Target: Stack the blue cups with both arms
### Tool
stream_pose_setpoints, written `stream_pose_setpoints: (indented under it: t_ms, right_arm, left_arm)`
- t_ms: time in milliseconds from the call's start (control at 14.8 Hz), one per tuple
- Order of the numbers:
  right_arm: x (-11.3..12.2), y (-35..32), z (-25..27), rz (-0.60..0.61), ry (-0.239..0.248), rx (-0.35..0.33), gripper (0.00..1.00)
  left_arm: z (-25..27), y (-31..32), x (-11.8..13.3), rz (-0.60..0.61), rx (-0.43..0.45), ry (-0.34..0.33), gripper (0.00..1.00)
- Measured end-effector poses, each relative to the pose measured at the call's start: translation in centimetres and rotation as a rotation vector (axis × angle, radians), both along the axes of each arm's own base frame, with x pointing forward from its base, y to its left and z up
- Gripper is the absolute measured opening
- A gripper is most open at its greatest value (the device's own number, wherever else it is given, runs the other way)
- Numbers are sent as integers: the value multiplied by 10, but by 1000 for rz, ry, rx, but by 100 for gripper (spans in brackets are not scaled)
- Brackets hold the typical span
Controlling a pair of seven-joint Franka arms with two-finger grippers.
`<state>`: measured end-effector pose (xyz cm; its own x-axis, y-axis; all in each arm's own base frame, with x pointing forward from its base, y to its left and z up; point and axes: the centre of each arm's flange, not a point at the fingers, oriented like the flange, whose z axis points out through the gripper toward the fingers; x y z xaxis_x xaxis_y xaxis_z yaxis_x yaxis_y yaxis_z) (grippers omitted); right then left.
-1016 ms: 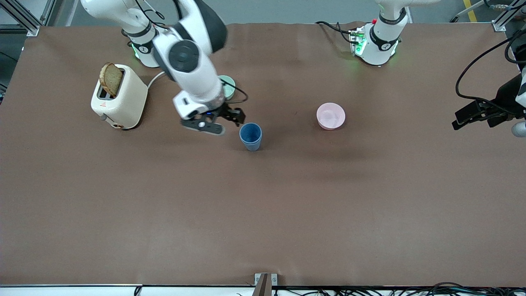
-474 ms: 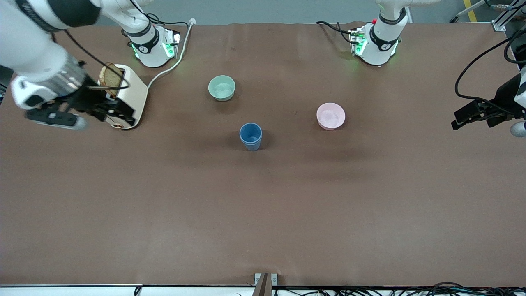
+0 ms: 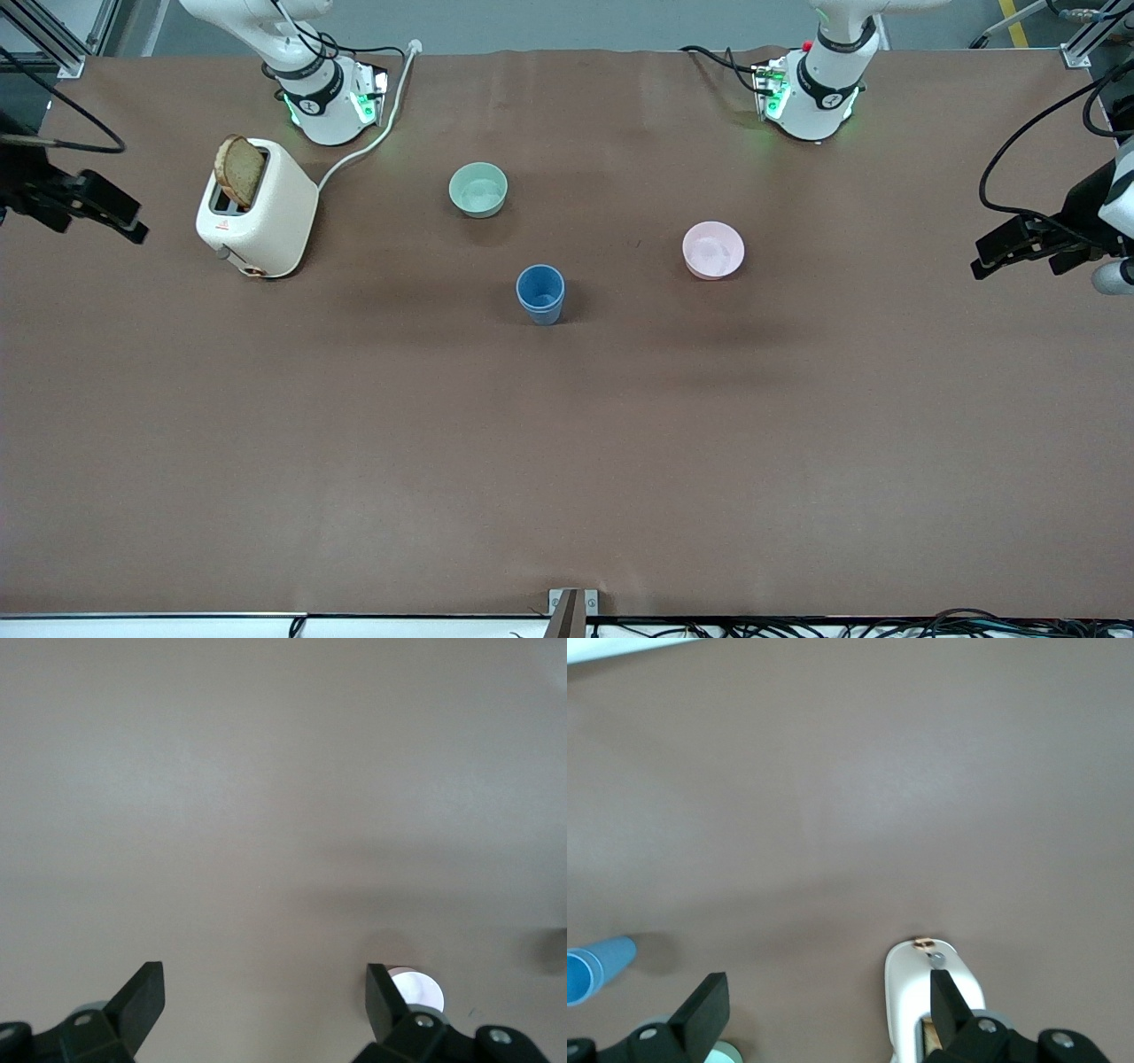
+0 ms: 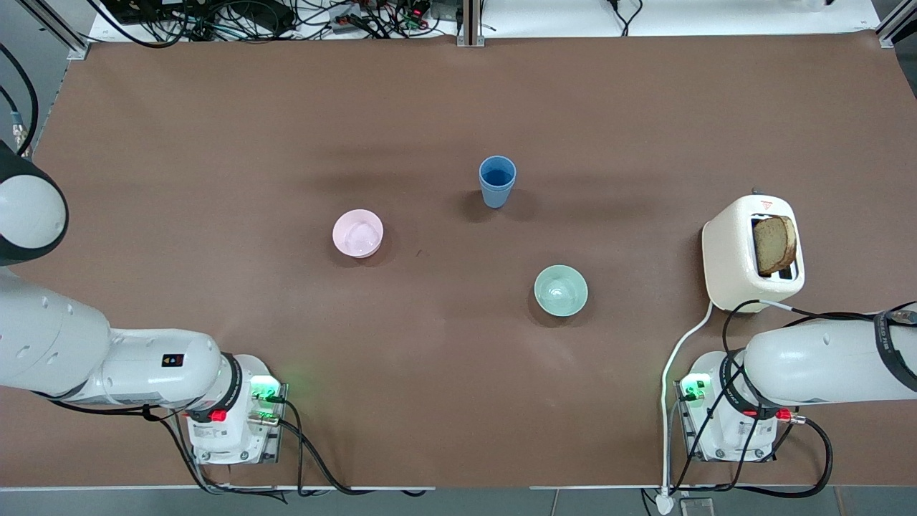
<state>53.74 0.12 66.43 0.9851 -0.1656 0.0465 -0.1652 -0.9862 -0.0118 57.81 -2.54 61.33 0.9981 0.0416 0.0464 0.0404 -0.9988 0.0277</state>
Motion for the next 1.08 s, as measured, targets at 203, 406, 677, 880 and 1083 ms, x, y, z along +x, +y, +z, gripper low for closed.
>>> stream_pose_setpoints:
  t_ms: [203, 406, 677, 880, 1083]
  right_arm:
    - [-3, -17, 1, 65, 19, -2, 100]
    - [-4, -25, 5, 77, 23, -3, 100]
    - [-5, -45, 10, 53, 29, -3, 100]
    - [-3, -46, 7, 52, 36, -3, 100]
    - [-2, -43, 7, 57, 38, -3, 100]
  left_arm:
    - [1, -16, -1, -32, 20, -4, 100]
    - [3, -20, -2, -40, 28, -10, 100]
    - [9, -18, -3, -38, 28, -20, 100]
    - [13, -19, -4, -38, 28, -25, 100]
    - [11, -17, -6, -35, 29, -3, 100]
